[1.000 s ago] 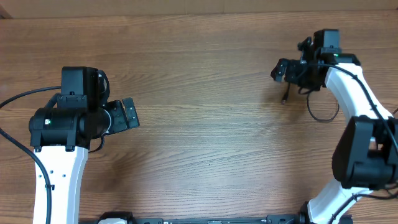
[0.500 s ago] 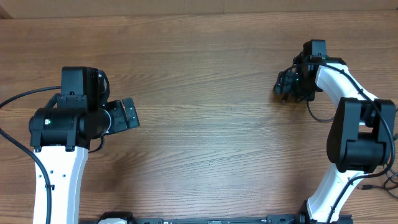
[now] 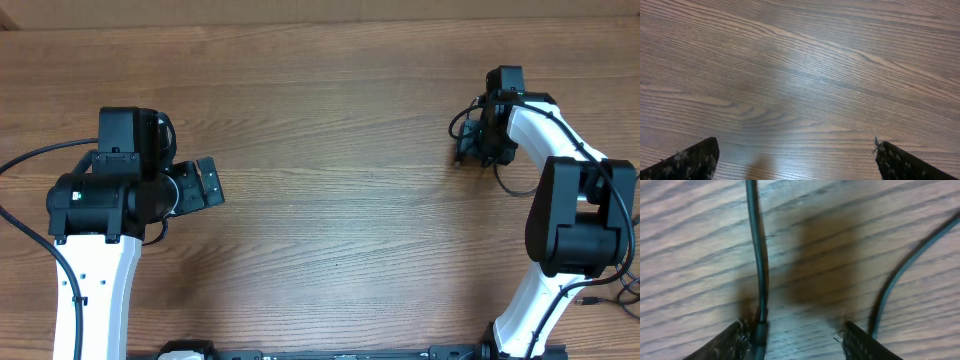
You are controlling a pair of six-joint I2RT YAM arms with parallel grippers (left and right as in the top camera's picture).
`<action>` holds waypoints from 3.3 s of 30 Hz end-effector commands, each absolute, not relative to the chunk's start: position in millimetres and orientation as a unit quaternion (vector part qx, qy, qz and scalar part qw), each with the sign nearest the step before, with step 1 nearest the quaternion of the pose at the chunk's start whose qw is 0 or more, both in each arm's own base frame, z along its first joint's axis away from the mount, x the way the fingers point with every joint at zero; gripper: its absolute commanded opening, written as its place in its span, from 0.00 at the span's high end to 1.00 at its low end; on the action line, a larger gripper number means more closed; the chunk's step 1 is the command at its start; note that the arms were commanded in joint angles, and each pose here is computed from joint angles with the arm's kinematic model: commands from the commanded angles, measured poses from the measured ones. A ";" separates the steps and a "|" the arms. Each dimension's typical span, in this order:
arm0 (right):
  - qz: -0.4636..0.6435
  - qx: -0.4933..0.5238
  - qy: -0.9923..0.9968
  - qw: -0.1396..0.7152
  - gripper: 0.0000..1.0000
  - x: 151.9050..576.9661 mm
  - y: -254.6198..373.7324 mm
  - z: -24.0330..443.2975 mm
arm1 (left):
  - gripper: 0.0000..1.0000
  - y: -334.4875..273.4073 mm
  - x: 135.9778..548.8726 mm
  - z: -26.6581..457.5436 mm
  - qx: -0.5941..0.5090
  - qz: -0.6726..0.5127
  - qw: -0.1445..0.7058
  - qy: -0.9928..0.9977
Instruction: Untangle cables
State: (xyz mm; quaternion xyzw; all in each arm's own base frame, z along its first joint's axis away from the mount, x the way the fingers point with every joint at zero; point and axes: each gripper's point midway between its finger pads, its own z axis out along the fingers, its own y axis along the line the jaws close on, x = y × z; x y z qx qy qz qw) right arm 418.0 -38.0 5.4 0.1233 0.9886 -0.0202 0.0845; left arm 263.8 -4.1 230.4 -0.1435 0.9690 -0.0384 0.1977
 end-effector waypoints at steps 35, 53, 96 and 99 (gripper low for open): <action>-0.102 0.313 0.942 0.069 0.41 361.4 -216.0 3.4 | 0.01 -3.3 264.8 230.8 -0.136 -0.038 0.199 0.970; 0.011 0.441 0.894 0.076 0.41 328.7 -260.9 14.5 | 0.00 -3.3 264.9 230.7 -0.136 -0.038 0.198 0.970; 0.173 0.068 0.956 0.226 0.00 385.3 53.7 270.6 | 0.00 -3.3 264.8 230.6 -0.136 -0.038 0.198 0.970; 0.173 0.068 0.956 0.226 0.00 385.3 53.6 270.6 | 0.00 -3.3 264.9 230.7 -0.136 -0.038 0.198 0.970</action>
